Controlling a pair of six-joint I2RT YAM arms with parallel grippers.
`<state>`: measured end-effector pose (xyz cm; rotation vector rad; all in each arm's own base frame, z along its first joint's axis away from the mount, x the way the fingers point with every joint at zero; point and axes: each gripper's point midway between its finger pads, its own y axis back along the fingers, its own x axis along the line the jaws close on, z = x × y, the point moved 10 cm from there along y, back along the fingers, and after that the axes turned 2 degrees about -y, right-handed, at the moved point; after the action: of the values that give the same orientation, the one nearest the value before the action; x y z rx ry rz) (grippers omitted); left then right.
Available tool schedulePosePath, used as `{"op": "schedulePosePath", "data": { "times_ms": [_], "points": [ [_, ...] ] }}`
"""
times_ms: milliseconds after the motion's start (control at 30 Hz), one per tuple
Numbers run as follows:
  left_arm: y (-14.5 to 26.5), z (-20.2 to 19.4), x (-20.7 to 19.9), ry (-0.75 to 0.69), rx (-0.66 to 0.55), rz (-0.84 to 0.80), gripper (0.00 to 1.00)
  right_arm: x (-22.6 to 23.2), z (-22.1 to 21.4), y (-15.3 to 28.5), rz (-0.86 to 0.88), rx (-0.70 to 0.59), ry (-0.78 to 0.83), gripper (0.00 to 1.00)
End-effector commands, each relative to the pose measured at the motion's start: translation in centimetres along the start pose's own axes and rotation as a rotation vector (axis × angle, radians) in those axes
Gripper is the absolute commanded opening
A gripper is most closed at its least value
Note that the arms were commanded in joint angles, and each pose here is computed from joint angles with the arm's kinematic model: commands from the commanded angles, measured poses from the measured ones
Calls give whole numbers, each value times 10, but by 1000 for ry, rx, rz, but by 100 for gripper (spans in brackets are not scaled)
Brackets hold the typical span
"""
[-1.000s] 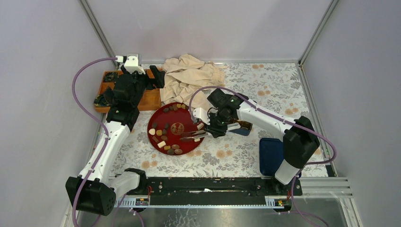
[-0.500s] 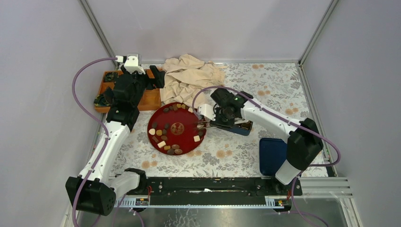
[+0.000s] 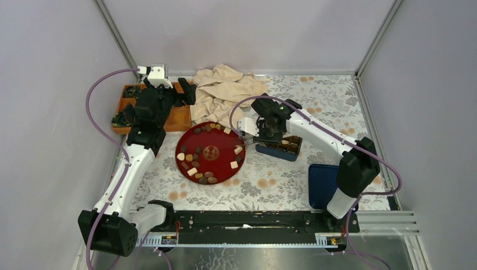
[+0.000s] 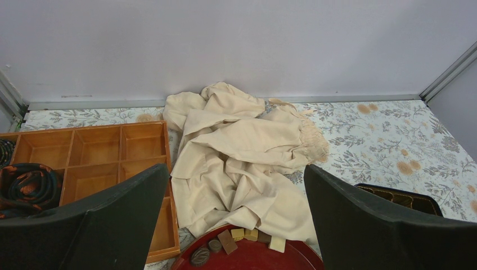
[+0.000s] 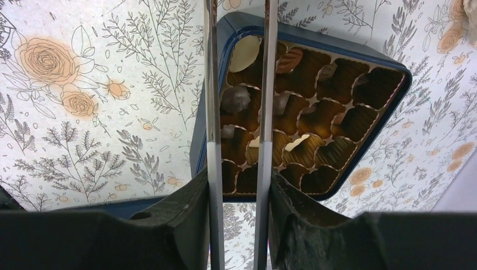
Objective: Pack the chocolate
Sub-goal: Pick up the fake chocolate from the plate.
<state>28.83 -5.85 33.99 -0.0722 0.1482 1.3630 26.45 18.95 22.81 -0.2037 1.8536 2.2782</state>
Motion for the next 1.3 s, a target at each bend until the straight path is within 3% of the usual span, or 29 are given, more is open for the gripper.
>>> {"op": "schedulePosePath", "data": {
  "times_ms": [0, 533, 1133, 1267],
  "points": [
    [5, 8, -2, -5, -50, -16, 99, -6, 6, 15, 15, 4, 49, 42],
    [5, 8, -3, -5, -52, -17, 99, -9, 15, 4, 60, -2, 54, 43],
    [5, 8, -3, -5, -52, -17, 99, -16, 27, -11, 70, 88, 114, 44],
    [5, 8, -2, -5, -53, -16, 99, -17, 29, -10, 69, 89, 112, 37]
  ]
}}
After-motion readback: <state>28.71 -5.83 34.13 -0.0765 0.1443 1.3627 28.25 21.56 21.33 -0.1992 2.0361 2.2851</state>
